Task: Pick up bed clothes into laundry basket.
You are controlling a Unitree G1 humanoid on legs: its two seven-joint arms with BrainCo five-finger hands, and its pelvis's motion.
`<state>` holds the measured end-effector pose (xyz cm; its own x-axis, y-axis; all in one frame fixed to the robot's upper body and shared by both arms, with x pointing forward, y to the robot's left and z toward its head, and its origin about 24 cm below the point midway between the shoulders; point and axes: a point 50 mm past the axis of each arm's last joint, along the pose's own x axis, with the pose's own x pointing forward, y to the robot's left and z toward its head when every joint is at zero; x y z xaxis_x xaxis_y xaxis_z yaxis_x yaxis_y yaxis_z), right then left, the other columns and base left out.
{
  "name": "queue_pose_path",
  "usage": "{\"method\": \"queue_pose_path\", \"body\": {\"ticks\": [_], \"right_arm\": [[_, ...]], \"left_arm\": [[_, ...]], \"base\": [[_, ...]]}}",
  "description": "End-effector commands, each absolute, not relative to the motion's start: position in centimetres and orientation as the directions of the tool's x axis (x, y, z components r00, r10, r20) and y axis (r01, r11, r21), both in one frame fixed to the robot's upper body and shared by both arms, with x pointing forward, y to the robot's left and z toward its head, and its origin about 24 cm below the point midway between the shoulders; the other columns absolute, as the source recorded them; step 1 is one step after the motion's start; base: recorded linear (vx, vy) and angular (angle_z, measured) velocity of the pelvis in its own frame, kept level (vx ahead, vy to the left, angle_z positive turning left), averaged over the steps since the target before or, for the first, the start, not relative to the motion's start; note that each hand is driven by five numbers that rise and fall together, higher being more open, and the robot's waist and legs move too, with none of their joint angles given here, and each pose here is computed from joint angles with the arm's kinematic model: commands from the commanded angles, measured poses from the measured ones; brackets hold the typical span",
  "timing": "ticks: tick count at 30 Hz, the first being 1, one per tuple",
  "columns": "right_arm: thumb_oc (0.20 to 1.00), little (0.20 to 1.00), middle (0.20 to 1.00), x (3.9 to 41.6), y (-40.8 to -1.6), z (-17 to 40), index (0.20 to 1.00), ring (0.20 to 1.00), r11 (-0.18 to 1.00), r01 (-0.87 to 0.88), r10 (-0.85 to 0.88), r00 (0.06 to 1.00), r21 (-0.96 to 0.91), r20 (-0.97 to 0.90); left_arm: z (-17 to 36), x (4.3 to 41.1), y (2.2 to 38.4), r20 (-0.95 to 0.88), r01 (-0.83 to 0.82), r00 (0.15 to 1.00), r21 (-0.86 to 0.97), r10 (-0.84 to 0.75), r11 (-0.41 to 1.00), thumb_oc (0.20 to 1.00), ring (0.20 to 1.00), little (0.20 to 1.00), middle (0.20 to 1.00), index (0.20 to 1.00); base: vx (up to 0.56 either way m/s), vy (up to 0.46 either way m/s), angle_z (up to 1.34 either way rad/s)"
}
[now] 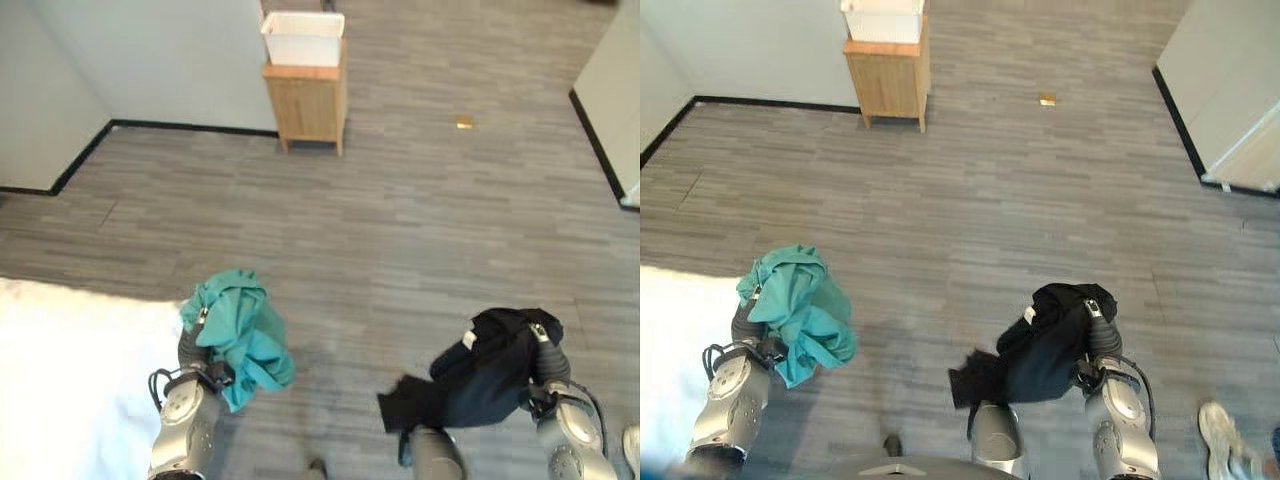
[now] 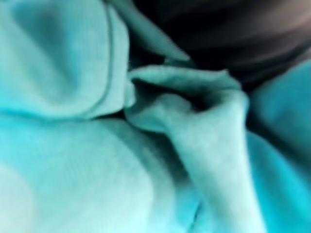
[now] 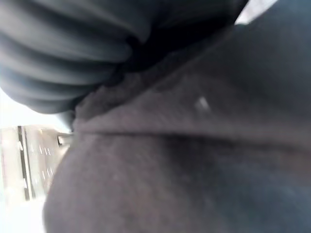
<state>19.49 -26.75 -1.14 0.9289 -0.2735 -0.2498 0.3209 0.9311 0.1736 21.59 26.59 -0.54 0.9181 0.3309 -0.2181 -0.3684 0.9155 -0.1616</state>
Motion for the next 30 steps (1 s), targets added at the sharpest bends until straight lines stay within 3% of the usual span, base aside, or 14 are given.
{"method": "queue_pose_path", "body": {"ticks": [1,5,9,16,21,30], "right_arm": [[0.2,0.2,0.2,21.5,-28.2,3.4,0.2,0.2,0.953,0.251,-0.249,0.968,0.172,-0.032],[0.2,0.2,0.2,21.9,-29.0,3.9,0.2,0.2,0.945,0.285,-0.285,0.958,0.163,-0.024],[0.2,0.2,0.2,21.9,-28.9,3.8,0.2,0.2,0.945,0.287,-0.287,0.958,0.155,-0.023],[0.2,0.2,0.2,22.9,-25.8,3.1,0.2,0.2,0.98,0.145,-0.14,0.989,0.137,-0.048],[0.2,0.2,0.2,23.7,-23.4,2.6,0.2,0.2,0.963,0.109,-0.101,0.994,0.245,-0.045],[0.2,0.2,0.2,22.9,-22.9,0.9,0.2,0.2,0.971,0.085,-0.056,0.99,0.225,-0.131]], "left_arm": [[3.5,22.8,27.9,-0.026,-0.313,0.95,-0.139,0.312,0.94,0.2,0.2,0.2,0.2,0.2],[3.4,24.1,25.6,-0.024,-0.239,0.97,-0.236,0.241,0.942,0.2,0.2,0.2,0.2,0.2],[3.3,24.2,24.9,-0.029,-0.198,0.98,-0.215,0.196,0.956,0.2,0.2,0.2,0.2,0.2],[3.3,23.9,25.5,-0.031,-0.205,0.979,-0.153,0.203,0.967,0.2,0.2,0.2,0.2,0.2],[3.3,24.1,24.9,-0.037,-0.184,0.983,-0.163,0.18,0.969,0.2,0.2,0.2,0.2,0.2],[4.2,24.3,24.5,-0.009,-0.12,0.993,-0.124,0.119,0.985,0.2,0.2,0.2,0.2,0.2]], "base": [[0.24,-0.23,-0.07],[0.52,-0.229,-0.06],[0.6,0.018,-0.24],[0.74,0.133,-0.48],[0.48,0.283,-0.11],[0.51,0.059,0.55]]}}
